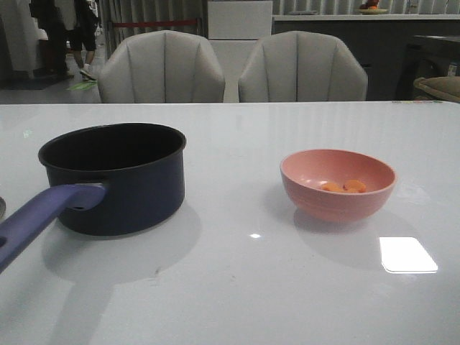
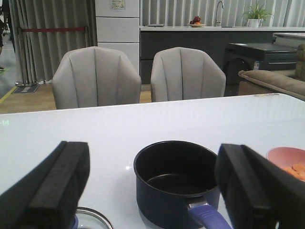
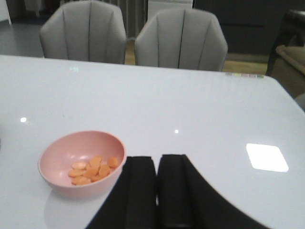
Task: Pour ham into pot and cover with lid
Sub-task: 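Set the glass lid down on the table beside the saucepan, then lower the right gripper to the pink bowl rim and grasp it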
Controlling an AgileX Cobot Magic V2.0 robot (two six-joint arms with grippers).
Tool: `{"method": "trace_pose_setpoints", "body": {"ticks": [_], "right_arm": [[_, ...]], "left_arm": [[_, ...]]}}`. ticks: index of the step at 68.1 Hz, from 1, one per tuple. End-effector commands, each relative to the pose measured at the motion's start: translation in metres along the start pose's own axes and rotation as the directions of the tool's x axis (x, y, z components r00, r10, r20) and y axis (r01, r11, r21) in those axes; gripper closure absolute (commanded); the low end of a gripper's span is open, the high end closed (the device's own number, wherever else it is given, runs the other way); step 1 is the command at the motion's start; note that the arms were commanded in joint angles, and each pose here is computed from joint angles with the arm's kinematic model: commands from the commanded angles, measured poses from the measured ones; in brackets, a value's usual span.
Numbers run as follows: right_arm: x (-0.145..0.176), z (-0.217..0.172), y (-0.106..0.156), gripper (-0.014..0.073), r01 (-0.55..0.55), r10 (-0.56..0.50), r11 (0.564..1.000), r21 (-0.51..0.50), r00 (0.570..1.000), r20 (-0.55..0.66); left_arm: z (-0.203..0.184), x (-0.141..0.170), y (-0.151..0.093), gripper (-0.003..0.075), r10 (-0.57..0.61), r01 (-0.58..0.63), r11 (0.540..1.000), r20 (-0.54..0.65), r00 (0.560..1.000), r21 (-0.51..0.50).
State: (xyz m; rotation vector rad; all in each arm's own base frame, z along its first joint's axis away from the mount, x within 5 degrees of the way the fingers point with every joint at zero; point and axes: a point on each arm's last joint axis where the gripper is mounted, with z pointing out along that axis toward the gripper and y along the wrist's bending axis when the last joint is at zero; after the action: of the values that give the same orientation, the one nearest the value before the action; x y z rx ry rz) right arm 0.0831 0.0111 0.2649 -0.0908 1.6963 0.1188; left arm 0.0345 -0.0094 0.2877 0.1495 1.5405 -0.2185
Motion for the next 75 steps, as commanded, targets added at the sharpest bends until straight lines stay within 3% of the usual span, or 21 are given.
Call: {"method": "trace_pose_setpoints", "body": {"ticks": [1,16,20,27,33,50,75], "right_arm": [[-0.013,0.009,0.0,0.0444,0.015,-0.015,1.0,0.003,1.0,0.027],[-0.013,0.025,0.001,0.0411,-0.036,0.037,0.999,0.002,0.997,-0.064],[-0.019,0.032,0.001,0.0348,-0.036,0.037,0.999,0.005,0.995,-0.093],[-0.028,0.049,0.001,0.0166,-0.036,0.037,0.999,0.009,0.986,-0.16],[-0.033,0.066,0.001,0.0094,-0.052,0.054,0.999,0.015,0.973,-0.225],[-0.039,0.131,0.006,0.0097,-0.177,0.181,0.983,0.048,0.898,-0.402],[-0.019,0.237,0.017,0.0097,-0.153,0.151,0.987,0.053,0.748,-0.646]], "left_arm": [[-0.001,-0.015,-0.001,0.0148,-0.019,0.018,1.0,0.101,0.995,0.012],[-0.001,-0.015,-0.001,0.0148,-0.019,0.018,1.0,0.101,0.995,0.012],[-0.001,-0.015,-0.001,0.0148,-0.019,0.018,1.0,0.101,0.995,0.012],[-0.001,-0.015,-0.001,0.0148,-0.019,0.018,1.0,0.101,0.995,0.012],[-0.001,-0.015,-0.001,0.0148,-0.019,0.018,1.0,0.101,0.995,0.012],[-0.001,-0.015,-0.001,0.0148,-0.023,0.022,1.0,0.095,0.995,0.014],[-0.001,-0.015,-0.001,0.0148,-0.023,0.022,1.0,0.093,0.995,0.014]]}}
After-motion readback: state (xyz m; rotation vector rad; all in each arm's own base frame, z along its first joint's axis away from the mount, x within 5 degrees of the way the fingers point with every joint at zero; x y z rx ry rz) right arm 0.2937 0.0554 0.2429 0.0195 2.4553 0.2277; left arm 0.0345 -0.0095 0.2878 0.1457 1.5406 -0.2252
